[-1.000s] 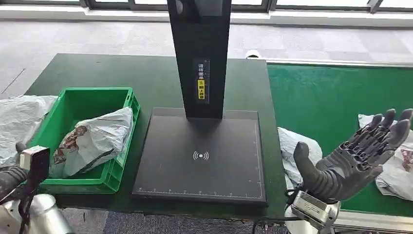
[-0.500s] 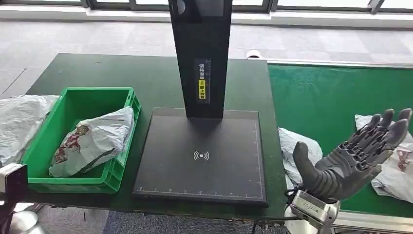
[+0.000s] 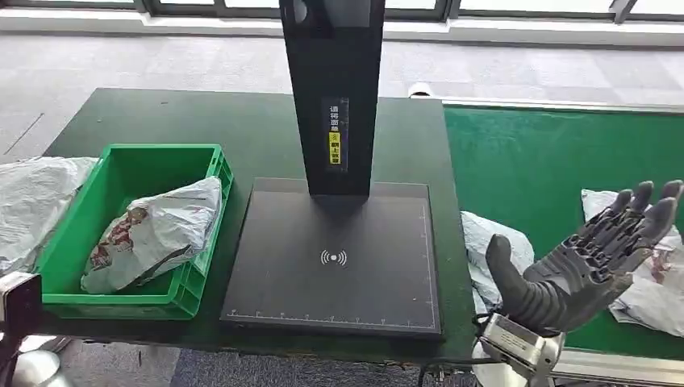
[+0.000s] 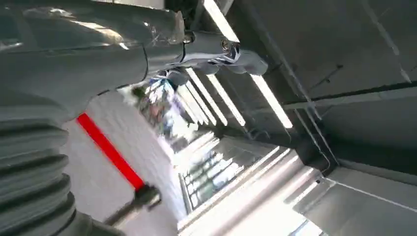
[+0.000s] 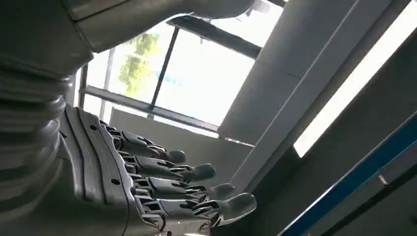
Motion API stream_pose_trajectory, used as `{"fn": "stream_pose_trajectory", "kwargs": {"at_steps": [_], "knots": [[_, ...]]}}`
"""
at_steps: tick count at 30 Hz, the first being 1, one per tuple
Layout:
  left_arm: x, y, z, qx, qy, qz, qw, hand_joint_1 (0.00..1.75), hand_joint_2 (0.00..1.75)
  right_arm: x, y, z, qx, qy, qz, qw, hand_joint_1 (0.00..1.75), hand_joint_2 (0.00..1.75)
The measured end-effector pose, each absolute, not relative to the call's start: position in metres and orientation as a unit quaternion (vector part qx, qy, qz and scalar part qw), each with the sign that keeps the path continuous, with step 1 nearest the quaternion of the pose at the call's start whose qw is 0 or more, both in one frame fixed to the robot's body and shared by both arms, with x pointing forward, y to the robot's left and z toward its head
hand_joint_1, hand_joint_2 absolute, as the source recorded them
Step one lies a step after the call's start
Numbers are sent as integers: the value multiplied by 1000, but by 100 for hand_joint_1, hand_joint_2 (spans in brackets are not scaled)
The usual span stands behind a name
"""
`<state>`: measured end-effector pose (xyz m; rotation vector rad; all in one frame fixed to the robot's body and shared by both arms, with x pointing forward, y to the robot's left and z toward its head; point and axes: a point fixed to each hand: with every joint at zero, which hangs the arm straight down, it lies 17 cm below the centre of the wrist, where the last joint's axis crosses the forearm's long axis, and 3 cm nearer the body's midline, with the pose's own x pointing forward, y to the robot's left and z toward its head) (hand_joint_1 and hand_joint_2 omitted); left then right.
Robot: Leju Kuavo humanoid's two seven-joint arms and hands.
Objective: Moved the parcel from conveyor to table for the left to box.
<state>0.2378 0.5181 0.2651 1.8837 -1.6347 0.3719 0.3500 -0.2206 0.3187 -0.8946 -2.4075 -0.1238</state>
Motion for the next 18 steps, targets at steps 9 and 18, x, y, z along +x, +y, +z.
{"fn": "stream_pose_trajectory", "kwargs": {"at_steps": [9, 18], "knots": [[345, 312, 253, 126, -894, 175, 393, 0, 175, 413, -277, 151, -560, -652, 216, 464, 0, 175], [352, 244, 240, -7, -897, 138, 419, 0, 175, 401, -356, 53, -587, -516, 204, 590, 0, 175]]}}
